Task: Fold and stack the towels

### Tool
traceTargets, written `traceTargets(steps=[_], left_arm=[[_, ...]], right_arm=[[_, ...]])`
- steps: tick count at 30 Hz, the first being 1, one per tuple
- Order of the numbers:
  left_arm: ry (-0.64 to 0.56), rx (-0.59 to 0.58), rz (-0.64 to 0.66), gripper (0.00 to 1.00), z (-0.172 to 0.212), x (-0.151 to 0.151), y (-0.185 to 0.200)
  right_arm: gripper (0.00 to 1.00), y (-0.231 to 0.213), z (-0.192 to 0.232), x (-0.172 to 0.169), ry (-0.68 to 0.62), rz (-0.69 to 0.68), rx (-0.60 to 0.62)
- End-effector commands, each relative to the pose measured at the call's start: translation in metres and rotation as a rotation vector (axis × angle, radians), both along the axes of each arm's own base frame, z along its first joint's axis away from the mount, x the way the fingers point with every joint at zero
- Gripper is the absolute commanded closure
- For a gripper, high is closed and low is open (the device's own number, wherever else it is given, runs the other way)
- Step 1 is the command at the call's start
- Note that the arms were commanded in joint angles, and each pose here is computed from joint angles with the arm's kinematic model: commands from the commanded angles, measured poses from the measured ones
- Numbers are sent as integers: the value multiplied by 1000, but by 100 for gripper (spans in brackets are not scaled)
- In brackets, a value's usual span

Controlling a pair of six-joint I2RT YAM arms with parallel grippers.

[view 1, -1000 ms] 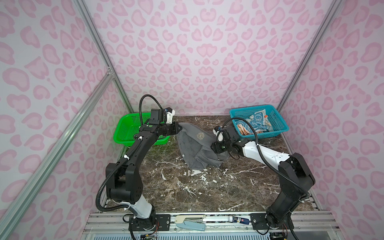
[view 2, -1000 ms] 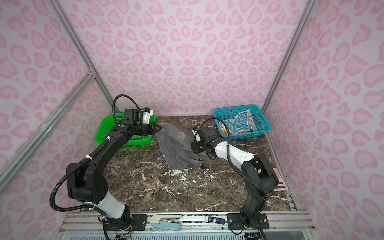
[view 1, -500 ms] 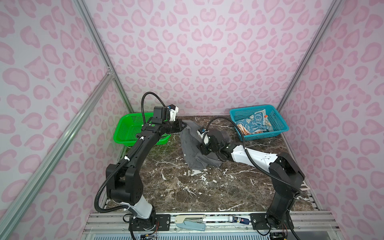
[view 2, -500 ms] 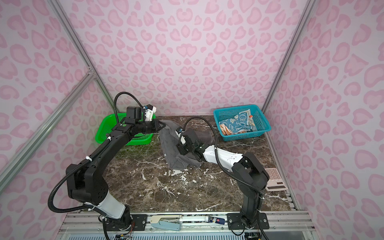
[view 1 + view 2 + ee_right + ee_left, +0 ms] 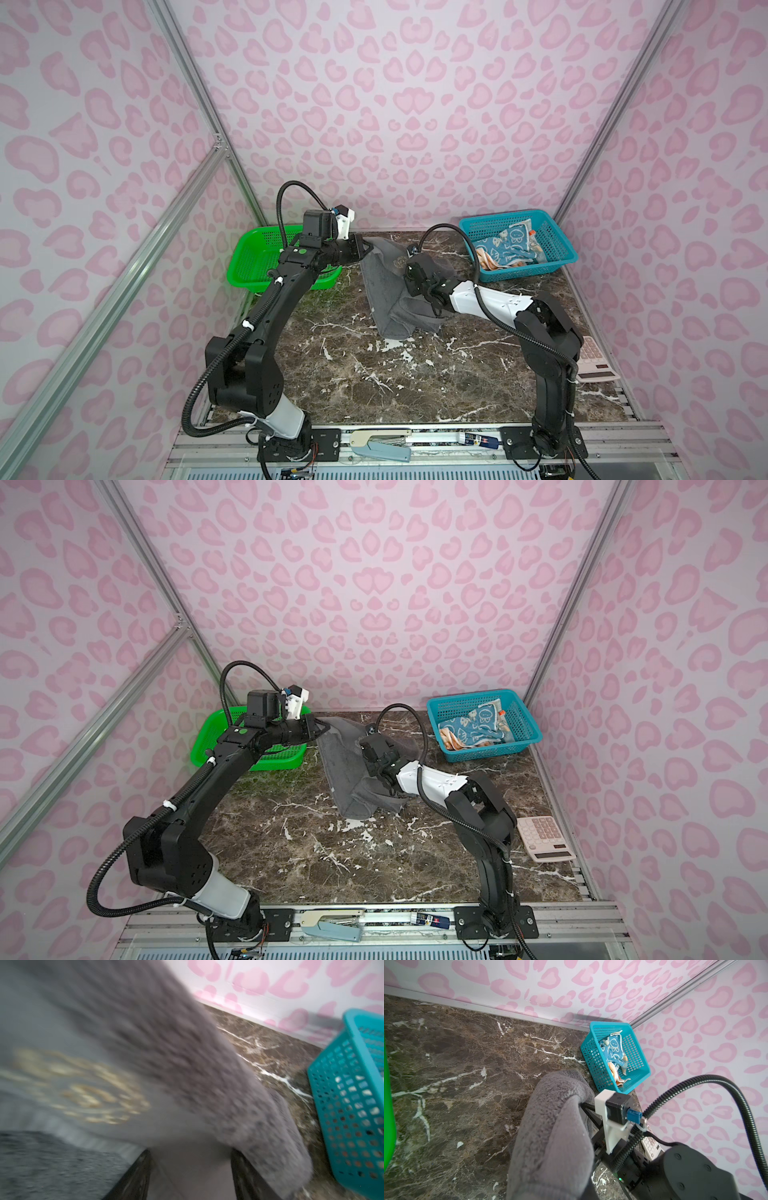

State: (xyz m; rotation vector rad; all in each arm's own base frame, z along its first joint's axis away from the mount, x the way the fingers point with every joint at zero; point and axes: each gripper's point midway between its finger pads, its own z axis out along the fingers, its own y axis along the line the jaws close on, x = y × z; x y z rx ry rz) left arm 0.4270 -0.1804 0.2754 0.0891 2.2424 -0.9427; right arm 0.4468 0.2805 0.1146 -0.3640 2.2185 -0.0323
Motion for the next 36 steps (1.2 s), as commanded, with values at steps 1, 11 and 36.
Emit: traceTargets(steps=[1,11,36], left_arm=[[-39,16,9,97,9,2,5],[-33,13,5,97,6,8,5],[42,50,22,97,-33,26,14]], right_arm=[[37,-32,-11,-6,31,-89,-40],[37,-42,-33,-24,133,36,23],[31,-64,-81,-37,388,231,-39]])
